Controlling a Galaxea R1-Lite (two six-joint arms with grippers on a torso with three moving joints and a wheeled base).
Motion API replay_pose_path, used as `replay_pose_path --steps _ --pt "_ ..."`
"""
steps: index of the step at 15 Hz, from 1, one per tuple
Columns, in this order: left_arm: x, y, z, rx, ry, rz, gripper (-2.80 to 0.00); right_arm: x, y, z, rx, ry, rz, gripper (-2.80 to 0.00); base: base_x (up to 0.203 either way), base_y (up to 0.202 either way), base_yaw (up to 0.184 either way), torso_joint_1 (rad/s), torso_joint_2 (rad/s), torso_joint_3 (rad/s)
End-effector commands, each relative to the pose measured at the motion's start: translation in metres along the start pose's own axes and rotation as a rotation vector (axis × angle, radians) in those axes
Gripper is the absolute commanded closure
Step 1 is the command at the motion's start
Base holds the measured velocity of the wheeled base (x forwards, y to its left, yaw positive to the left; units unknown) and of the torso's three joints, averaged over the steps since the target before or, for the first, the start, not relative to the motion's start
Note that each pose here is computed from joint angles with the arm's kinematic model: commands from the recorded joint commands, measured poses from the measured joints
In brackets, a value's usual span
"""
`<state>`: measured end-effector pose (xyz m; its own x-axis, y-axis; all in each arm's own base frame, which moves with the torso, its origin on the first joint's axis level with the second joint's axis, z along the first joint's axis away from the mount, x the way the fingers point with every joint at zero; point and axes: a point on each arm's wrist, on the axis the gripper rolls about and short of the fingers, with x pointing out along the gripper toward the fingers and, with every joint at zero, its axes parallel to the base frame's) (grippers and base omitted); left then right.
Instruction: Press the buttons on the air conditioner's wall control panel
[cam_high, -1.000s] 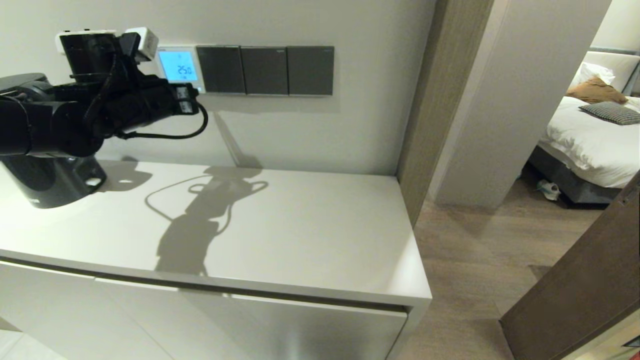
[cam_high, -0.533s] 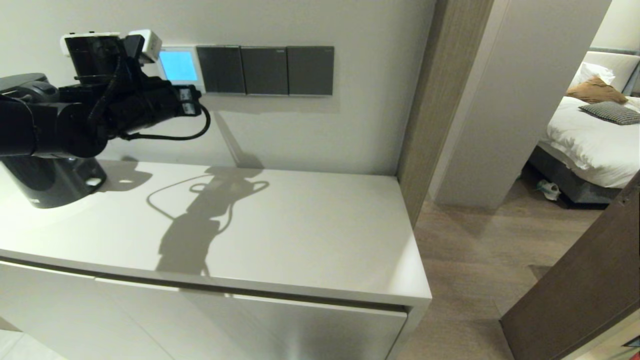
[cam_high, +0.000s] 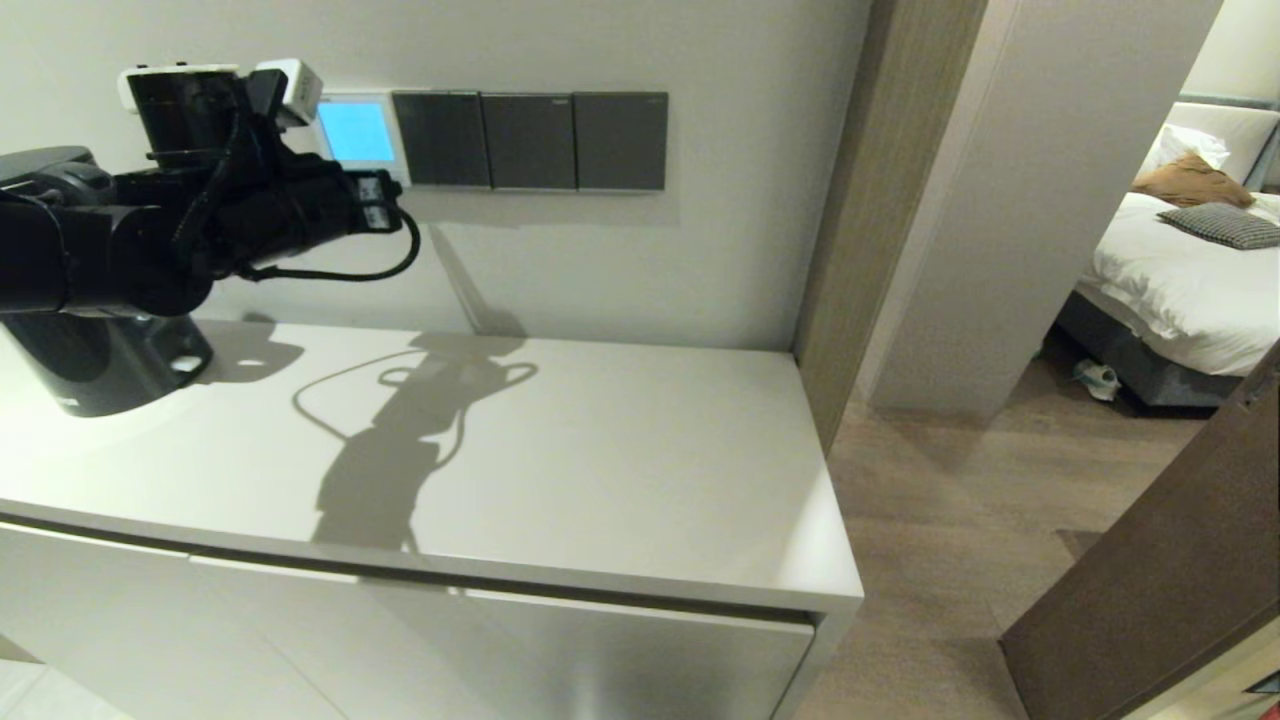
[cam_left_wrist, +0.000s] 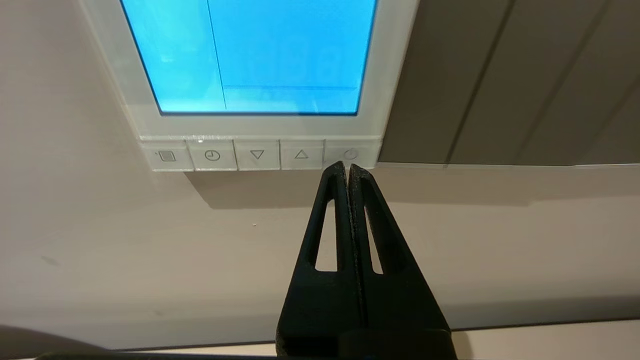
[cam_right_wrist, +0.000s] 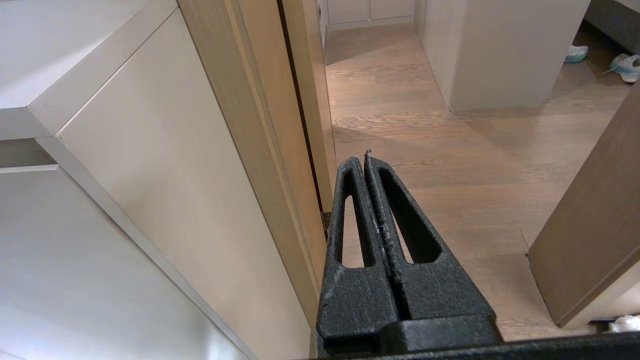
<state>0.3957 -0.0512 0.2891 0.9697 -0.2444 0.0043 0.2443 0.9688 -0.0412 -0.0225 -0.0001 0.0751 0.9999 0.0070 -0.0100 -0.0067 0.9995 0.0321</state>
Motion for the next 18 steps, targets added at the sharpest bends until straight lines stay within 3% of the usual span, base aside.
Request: replay_pose_path --steps 1,10,18 --pt "-0.016 -0.003 0.015 0.003 -0.035 -0.004 0.00 0.000 0.000 -0.001 0.000 0.004 0.001 0.00 0.000 0.000 0.000 0.000 0.00 0.000" --pt "-0.094 -0.015 0.062 0.002 -0.150 -0.011 0.00 0.000 0.000 -0.001 0.000 0.004 0.001 0.00 0.000 0.000 0.000 0.000 0.00 0.000" --pt "-0.229 -0.032 0.082 0.025 -0.292 -0.009 0.00 0.000 0.000 -0.001 0.000 0.004 0.001 0.00 0.000 0.000 0.000 0.000 0.00 0.000"
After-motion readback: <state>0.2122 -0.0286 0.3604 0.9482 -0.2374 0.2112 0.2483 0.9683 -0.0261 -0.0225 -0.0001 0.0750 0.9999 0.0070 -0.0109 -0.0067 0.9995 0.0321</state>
